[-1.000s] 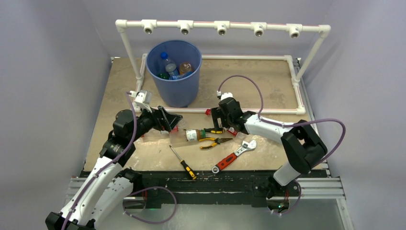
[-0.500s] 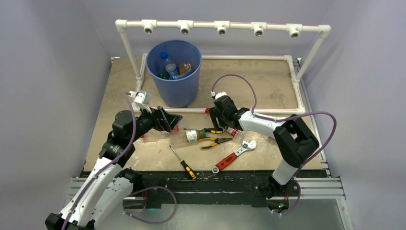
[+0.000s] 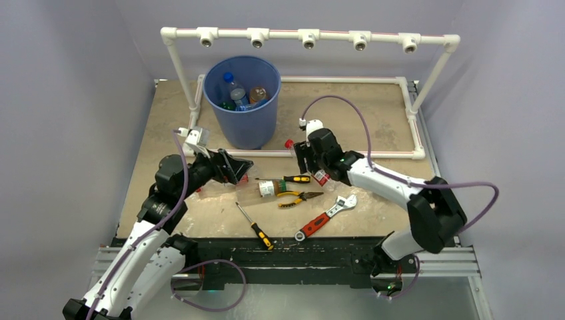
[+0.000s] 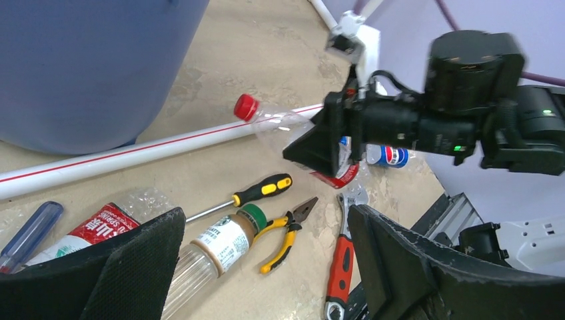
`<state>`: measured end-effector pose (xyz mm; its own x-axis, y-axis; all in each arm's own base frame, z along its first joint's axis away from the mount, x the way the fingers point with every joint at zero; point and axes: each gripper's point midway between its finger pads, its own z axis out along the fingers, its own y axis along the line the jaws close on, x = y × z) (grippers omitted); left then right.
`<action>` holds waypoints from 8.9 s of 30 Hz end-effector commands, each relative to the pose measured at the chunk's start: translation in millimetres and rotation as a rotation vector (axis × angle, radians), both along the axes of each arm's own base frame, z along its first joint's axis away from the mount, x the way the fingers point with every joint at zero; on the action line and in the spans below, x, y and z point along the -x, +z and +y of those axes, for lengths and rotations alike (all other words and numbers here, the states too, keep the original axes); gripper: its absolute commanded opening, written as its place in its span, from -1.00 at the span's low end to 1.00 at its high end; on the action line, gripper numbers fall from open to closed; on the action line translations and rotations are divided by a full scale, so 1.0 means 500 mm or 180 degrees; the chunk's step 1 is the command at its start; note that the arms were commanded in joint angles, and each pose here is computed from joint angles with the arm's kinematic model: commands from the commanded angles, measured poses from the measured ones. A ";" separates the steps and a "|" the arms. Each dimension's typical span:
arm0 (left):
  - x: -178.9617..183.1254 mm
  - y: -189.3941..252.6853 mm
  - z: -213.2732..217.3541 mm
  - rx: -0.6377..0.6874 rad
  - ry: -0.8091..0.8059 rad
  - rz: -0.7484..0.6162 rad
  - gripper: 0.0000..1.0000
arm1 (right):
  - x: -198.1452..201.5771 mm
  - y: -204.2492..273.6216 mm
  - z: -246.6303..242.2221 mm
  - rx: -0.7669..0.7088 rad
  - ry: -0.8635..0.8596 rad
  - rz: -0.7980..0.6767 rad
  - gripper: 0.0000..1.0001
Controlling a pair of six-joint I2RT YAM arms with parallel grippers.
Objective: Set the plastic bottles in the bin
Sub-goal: Pick up the plastic bottle at the center of the board, then place the plastic bottle in the trash bin.
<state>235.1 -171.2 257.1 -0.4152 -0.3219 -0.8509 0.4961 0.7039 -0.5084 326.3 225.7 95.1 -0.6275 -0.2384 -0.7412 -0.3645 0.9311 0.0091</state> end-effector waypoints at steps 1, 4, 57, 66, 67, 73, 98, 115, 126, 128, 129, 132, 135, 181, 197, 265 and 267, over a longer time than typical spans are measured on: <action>-0.004 0.015 0.004 0.0072 0.0057 -0.0100 0.83 | 0.024 0.072 0.020 -0.0446 0.0130 -0.0133 0.17; -0.005 0.014 0.002 0.0074 0.0039 -0.0090 0.83 | 0.049 0.087 0.028 -0.0674 0.0218 -0.0130 0.13; 0.040 0.170 -0.320 0.0820 -0.0818 -0.0951 0.14 | 0.295 0.323 0.049 -0.3181 0.1550 -0.1388 0.04; 0.054 0.155 -0.348 0.0741 -0.0951 -0.0909 -0.38 | 0.295 0.326 0.044 -0.3159 0.1523 -0.1410 0.04; 0.055 0.156 -0.348 0.0739 -0.0951 -0.0914 -0.49 | 0.296 0.325 0.044 -0.3155 0.1528 -0.1404 0.04; 0.058 0.162 -0.343 0.0715 -0.0955 -0.0956 -1.00 | 0.302 0.324 0.050 -0.3110 0.1609 -0.1324 0.54; 0.037 0.521 -0.110 -0.0147 0.0297 -0.2347 -1.00 | 0.339 0.393 -0.012 -0.2767 0.1529 -0.1551 0.98; -0.199 0.657 0.039 -0.0480 0.1897 -0.3084 -1.00 | 0.334 0.300 -0.026 -0.3039 0.1139 -0.1263 0.98; -0.317 0.565 -0.035 0.0066 0.1027 -0.2880 -1.00 | 0.335 0.259 -0.039 -0.2979 0.0990 -0.1163 0.98; -0.335 0.535 -0.052 0.0060 0.0927 -0.2766 -1.00 | 0.336 0.258 -0.044 -0.2983 0.0968 -0.1177 0.98; -0.345 0.518 -0.058 0.0060 0.0901 -0.2698 -1.00 | 0.337 0.257 -0.046 -0.2978 0.0959 -0.1181 0.98; -0.363 0.468 -0.076 0.0027 0.0796 -0.2531 -1.00 | 0.337 0.255 -0.051 -0.2944 0.0928 -0.1199 0.98; -0.371 0.425 -0.091 0.0000 0.0678 -0.2391 -1.00 | 0.336 0.254 -0.052 -0.2928 0.0921 -0.1198 0.98; -0.364 0.445 0.011 -0.0218 0.1626 -0.3115 -1.00 | 0.321 0.227 -0.039 -0.2870 0.0900 -0.1105 0.98; -0.462 0.274 -0.017 -0.0328 0.1626 -0.2914 -1.00 | 0.315 0.203 -0.027 -0.2882 0.0899 -0.0983 0.98; -0.461 0.093 -0.053 -0.0797 0.1001 -0.1498 -0.64 | 0.333 0.206 -0.034 -0.2955 0.0941 -0.0986 0.97; -0.454 0.118 -0.044 -0.0773 0.1062 -0.1534 -0.09 | 0.334 0.210 -0.033 -0.2972 0.0953 -0.0990 0.97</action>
<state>471.5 -187.8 340.1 0.2363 -0.1272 -0.9633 0.3291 0.9433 -0.0439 159.5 208.2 189.5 -0.4075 0.3811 -0.8299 -0.6715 0.4909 0.5551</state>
